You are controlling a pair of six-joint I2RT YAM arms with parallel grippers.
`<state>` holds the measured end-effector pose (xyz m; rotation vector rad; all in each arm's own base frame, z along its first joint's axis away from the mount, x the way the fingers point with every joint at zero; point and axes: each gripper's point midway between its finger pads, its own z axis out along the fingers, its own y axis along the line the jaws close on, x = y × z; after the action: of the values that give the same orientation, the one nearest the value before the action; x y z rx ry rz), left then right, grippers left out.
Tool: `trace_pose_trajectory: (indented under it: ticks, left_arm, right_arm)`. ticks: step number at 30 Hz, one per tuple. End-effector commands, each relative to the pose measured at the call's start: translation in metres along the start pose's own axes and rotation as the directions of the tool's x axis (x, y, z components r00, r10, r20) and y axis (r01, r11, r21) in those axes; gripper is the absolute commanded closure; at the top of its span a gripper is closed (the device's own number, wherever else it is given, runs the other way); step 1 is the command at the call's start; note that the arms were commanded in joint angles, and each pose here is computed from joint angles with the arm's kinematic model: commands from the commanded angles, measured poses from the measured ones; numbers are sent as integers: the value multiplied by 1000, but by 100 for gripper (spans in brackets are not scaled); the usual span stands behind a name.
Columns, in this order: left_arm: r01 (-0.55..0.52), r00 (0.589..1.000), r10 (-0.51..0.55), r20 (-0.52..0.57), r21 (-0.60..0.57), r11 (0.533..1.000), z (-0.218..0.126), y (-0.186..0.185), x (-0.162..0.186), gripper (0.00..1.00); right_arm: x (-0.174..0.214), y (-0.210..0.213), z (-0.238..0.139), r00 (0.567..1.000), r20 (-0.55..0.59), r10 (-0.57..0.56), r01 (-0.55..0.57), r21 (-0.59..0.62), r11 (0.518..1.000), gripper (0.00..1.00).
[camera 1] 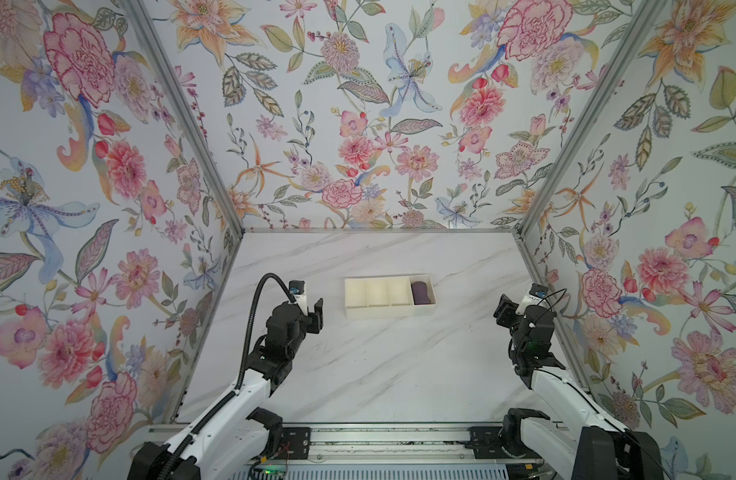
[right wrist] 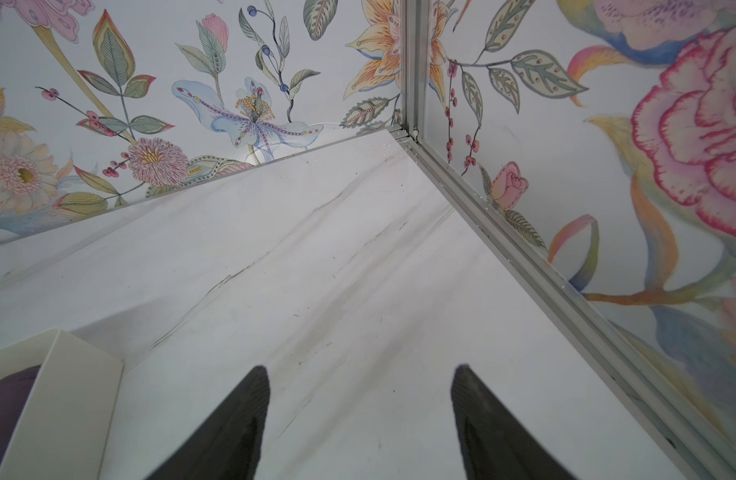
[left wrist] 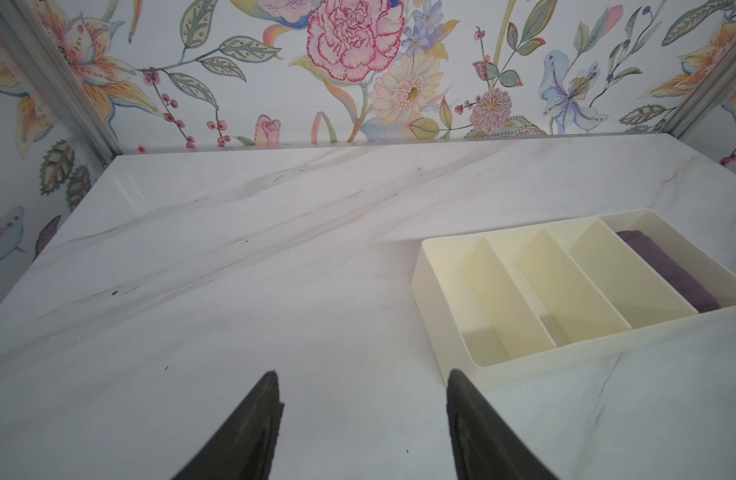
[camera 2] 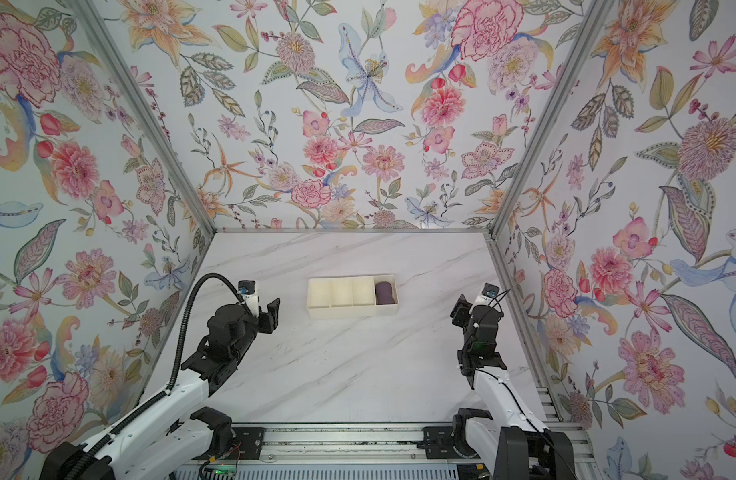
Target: Roll the socks
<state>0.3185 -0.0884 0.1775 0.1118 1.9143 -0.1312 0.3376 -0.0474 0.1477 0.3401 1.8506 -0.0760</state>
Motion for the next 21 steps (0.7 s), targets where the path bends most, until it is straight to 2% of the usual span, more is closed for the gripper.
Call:
trace_pose_trajectory:
  ticks: [1,4,8,13,19,21]
  left_arm:
    - [-10,998,16,64,-105,994,-7,21,-12,24]
    - [9,995,7,104,-152,988,-13,30,-18,11]
    - [25,989,9,148,-228,973,-22,45,-21,1]
    - [31,981,34,192,-326,945,-32,64,-19,1]
    - [40,954,100,283,-450,892,-45,87,-7,1]
    - [25,952,128,279,-486,873,-46,93,-6,1]
  right_arm:
    - [2,-4,7,998,63,-32,30,19,999,29]
    - [6,1,13,995,80,-54,53,10,999,29]
    - [7,6,20,989,111,-95,95,4,995,28]
    - [15,13,31,987,126,-95,99,-22,995,28]
    - [28,36,42,970,142,-195,205,-57,977,28]
    - [32,37,43,975,95,-199,205,-65,977,27]
